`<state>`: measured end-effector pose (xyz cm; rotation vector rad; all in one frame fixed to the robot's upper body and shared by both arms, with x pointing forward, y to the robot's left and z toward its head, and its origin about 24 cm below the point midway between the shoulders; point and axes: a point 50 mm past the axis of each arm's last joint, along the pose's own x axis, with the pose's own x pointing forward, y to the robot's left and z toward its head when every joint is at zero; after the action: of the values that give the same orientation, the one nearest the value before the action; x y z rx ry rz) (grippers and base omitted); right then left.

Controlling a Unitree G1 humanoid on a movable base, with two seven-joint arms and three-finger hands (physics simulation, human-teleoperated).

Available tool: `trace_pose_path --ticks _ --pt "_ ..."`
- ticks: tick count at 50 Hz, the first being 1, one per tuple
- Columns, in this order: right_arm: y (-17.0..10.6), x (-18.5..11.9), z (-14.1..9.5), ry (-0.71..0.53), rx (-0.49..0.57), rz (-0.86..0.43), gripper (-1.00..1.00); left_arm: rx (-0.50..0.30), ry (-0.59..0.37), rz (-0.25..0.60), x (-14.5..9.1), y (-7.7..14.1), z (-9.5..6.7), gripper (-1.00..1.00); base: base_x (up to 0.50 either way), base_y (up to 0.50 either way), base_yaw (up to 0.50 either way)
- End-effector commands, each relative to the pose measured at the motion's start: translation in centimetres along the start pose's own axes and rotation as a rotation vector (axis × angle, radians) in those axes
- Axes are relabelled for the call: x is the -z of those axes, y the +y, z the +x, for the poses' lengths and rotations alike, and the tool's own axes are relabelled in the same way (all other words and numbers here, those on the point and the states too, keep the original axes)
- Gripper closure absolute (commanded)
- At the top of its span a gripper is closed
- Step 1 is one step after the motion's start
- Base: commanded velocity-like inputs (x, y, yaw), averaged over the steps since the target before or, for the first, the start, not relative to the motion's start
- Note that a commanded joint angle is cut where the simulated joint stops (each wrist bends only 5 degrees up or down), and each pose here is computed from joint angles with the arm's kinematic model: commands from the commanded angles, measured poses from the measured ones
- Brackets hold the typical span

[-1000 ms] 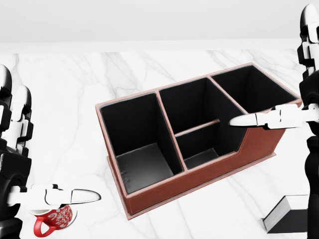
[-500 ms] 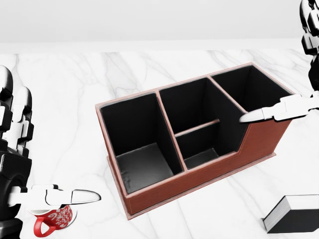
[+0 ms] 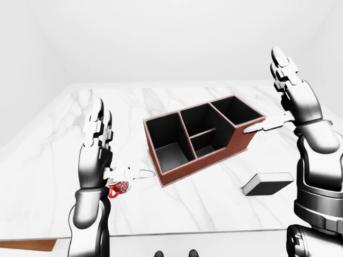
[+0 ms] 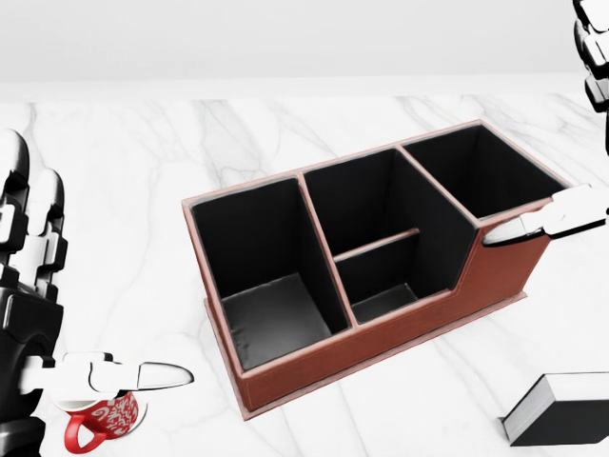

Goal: Pick up the book and place it in the back compartment of the caddy.

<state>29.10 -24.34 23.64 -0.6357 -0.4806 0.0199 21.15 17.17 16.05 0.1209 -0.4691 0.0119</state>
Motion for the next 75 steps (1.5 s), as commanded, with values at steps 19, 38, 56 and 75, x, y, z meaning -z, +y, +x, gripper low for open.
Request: trace_pose_path --ticks 19,38,56,75 --pt "-1.0 2.0 -0.3 0.083 -0.102 -0.124 -1.0 0.001 0.029 -0.001 0.7 -0.1 0.0 -1.0 0.0 0.0 0.0" --pt "-1.9 1.8 -0.5 0.047 -0.141 -0.222 -1.0 0.002 0.027 0.001 0.6 -0.1 -0.1 -1.0 0.0 0.0 0.0" --pt "-1.0 1.9 -2.1 0.062 -0.227 -0.225 -1.0 0.003 0.027 0.0 0.6 -0.1 0.0 -1.0 0.0 0.0 0.0" --pt "-0.1 2.8 -3.8 0.103 -0.305 -0.197 -1.0 0.004 0.028 0.001 0.6 -0.2 -0.1 -1.0 0.0 0.0 0.0"
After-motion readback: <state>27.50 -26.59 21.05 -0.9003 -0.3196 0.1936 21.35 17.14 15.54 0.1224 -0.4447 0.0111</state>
